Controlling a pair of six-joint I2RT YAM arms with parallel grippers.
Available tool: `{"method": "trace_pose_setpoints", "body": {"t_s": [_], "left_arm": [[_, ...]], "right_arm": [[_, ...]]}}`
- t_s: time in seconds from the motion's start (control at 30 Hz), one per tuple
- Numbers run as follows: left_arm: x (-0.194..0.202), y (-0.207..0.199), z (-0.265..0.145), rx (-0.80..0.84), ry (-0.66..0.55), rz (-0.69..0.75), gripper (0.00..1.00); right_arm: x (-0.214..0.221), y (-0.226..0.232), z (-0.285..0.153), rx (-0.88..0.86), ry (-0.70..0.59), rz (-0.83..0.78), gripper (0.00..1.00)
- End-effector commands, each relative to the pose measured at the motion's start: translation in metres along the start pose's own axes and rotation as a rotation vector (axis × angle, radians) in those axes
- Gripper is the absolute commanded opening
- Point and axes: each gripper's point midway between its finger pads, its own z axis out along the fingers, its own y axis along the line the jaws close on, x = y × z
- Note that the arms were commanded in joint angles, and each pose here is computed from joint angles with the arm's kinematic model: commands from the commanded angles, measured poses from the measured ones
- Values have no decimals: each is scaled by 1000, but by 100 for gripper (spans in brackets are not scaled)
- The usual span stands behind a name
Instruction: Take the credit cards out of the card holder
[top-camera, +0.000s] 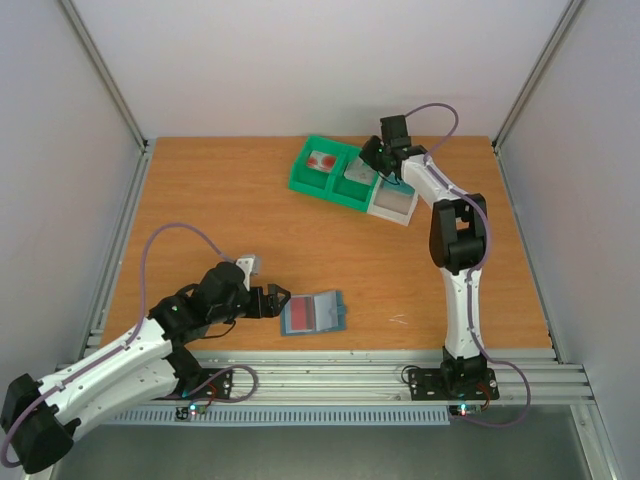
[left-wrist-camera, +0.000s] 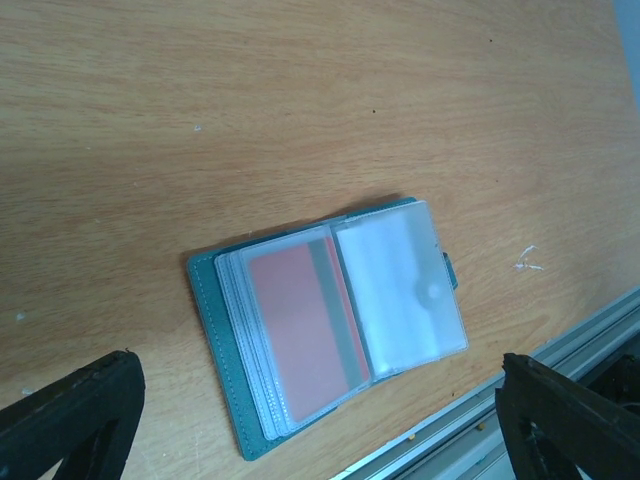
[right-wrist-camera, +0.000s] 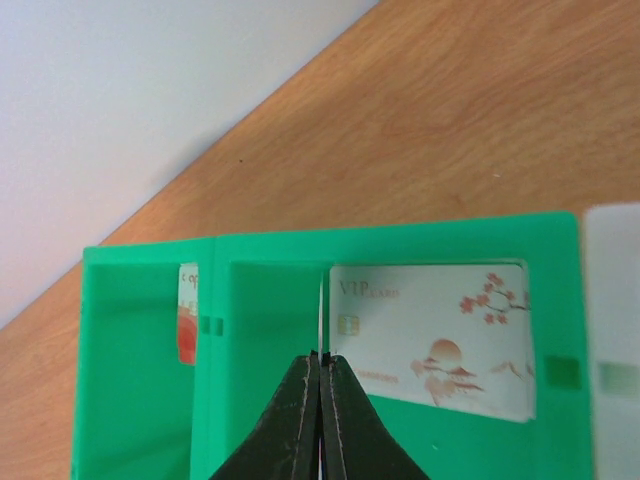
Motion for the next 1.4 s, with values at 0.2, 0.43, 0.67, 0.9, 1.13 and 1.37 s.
{"method": "trace_pose_setpoints", "body": {"t_s": [0.2, 0.43, 0.67, 0.9, 1.13, 1.37], "left_arm": [[-9, -11, 3, 48, -32, -19, 96], [-6, -12, 9, 47, -2, -17, 96], [-5, -10, 8, 43, -1, -24, 96], [-1, -9, 8, 35, 17, -15, 96], [1, -6, 8, 21, 27, -13, 96], [1, -3, 6, 0, 24, -38, 93]], "right_arm": [[-10, -2, 22, -30, 23, -5, 1], [-13, -8, 27, -29, 21, -12, 1], [-20, -8, 25, -5, 7, -46, 13], [-25, -2, 10, 5, 8, -61, 18], [-22, 3, -14, 26, 38, -76, 20], [8, 17, -47, -23, 107, -104, 21]]}}
